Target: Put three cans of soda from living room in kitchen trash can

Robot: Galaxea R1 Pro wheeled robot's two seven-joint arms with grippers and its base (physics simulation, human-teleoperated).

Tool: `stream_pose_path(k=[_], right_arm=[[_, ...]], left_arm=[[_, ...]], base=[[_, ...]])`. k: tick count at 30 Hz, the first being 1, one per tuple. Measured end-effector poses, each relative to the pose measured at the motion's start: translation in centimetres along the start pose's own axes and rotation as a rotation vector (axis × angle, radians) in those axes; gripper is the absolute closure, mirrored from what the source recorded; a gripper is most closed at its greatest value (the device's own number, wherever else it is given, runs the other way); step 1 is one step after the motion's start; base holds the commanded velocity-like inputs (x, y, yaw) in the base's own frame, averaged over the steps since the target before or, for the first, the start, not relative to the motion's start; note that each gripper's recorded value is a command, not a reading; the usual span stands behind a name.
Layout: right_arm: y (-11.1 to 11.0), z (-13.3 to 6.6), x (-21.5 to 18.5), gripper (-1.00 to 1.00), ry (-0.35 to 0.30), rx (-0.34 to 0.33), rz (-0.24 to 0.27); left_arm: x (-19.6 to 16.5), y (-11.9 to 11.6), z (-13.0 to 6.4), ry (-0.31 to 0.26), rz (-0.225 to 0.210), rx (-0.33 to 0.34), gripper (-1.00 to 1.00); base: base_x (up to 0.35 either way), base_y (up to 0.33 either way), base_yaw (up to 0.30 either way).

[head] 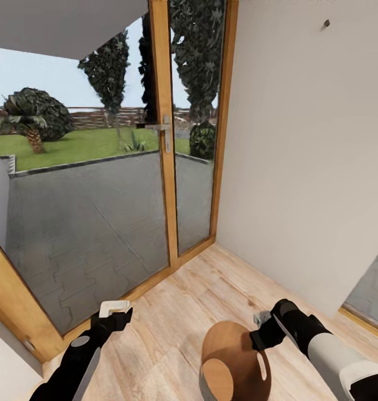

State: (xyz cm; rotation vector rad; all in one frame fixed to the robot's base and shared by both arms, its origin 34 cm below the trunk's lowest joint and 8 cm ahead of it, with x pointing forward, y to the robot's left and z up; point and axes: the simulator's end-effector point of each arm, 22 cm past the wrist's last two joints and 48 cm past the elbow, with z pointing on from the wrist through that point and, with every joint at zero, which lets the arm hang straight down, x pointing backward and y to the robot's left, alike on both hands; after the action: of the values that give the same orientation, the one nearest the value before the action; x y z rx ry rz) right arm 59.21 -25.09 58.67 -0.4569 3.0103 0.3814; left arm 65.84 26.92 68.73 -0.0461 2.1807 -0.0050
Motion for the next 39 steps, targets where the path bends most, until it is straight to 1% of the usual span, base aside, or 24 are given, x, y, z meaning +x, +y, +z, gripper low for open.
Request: stream_pose_path(k=[4,7,12,17,18,20,23,28,32,39], right_arm=[[0.6,-0.8,-0.3,1.0,-0.004,-0.023,0.008],[0.5,-1.4,-0.5,1.0,-0.003,-0.016,0.0],[0.2,-2.5,-0.8,1.0,-0.009,-0.009,0.006],[0.0,-3.5,-0.9,1.0,-0.009,-0.002,0.008],[0.1,-3.7,-0.9,1.0,-0.01,-0.004,0.011],[0.1,-4.0,-1.0,1.0,-0.009,-0.001,0.009],[0.0,-4.0,-0.9,1.0,-0.009,0.002,0.007],[0.0,-4.0,-1.0,1.0,-0.011,0.002,0.007],[-0.1,-4.0,-1.0,1.0,-0.01,0.007,0.002],[0.4,-3.9,-1.2,1.0,-0.014,-0.002,0.001]], left_arm=[[-0.5,0.0,-0.4,0.002,0.003,0.001,-1.0],[-0.7,0.0,-0.6,0.008,0.007,0.002,-1.0],[-1.0,-0.1,-1.1,0.02,0.014,0.005,-1.0],[0.1,0.0,-1.3,0.066,0.018,0.004,-1.0],[1.2,0.0,-1.2,0.091,0.018,0.003,-1.0],[1.5,0.0,-1.4,0.105,0.019,0.003,-1.0],[2.2,0.0,-1.3,0.118,0.019,0.003,-1.0],[2.6,0.0,-1.3,0.121,0.018,0.006,-1.0],[3.2,0.0,-1.3,0.131,0.018,0.005,-1.0],[3.4,0.0,-1.3,0.135,0.018,0.003,-1.0]], base=[[0.0,0.0,0.0],[0.0,0.0,0.0],[0.0,0.0,0.0],[0.0,0.0,0.0],[0.0,0.0,0.0],[0.0,0.0,0.0],[0.0,0.0,0.0],[-0.022,0.006,0.0],[-0.185,0.1,0.0],[-0.261,0.154,0.003]])
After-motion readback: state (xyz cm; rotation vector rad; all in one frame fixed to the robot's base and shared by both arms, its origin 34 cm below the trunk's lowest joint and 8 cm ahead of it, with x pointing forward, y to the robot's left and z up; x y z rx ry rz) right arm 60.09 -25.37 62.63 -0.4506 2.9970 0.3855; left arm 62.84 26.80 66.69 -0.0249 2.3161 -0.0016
